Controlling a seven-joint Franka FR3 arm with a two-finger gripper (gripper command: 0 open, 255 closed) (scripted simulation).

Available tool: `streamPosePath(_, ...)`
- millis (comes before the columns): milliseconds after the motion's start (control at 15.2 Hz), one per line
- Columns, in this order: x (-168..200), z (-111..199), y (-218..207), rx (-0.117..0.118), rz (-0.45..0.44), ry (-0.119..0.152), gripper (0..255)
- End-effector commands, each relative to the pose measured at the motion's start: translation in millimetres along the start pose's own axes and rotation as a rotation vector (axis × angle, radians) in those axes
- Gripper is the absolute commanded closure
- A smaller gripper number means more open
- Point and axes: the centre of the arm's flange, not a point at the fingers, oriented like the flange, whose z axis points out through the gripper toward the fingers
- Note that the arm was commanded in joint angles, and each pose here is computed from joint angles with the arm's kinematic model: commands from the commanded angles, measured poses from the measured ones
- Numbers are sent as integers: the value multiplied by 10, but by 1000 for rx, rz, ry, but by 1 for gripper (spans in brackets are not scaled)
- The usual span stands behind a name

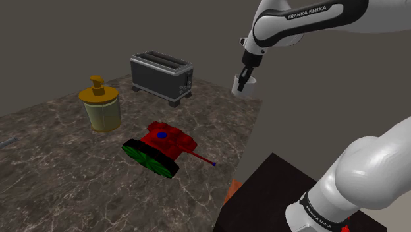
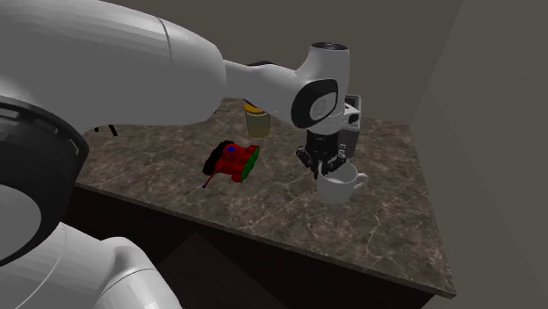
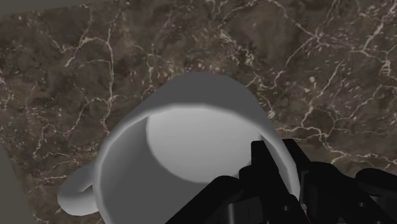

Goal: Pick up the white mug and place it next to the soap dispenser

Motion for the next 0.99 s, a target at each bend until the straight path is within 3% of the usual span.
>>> streamPosePath(0,15,-105,2,0,0,0,255)
streamPosePath(924,66,-841,42,0,0,0,255)
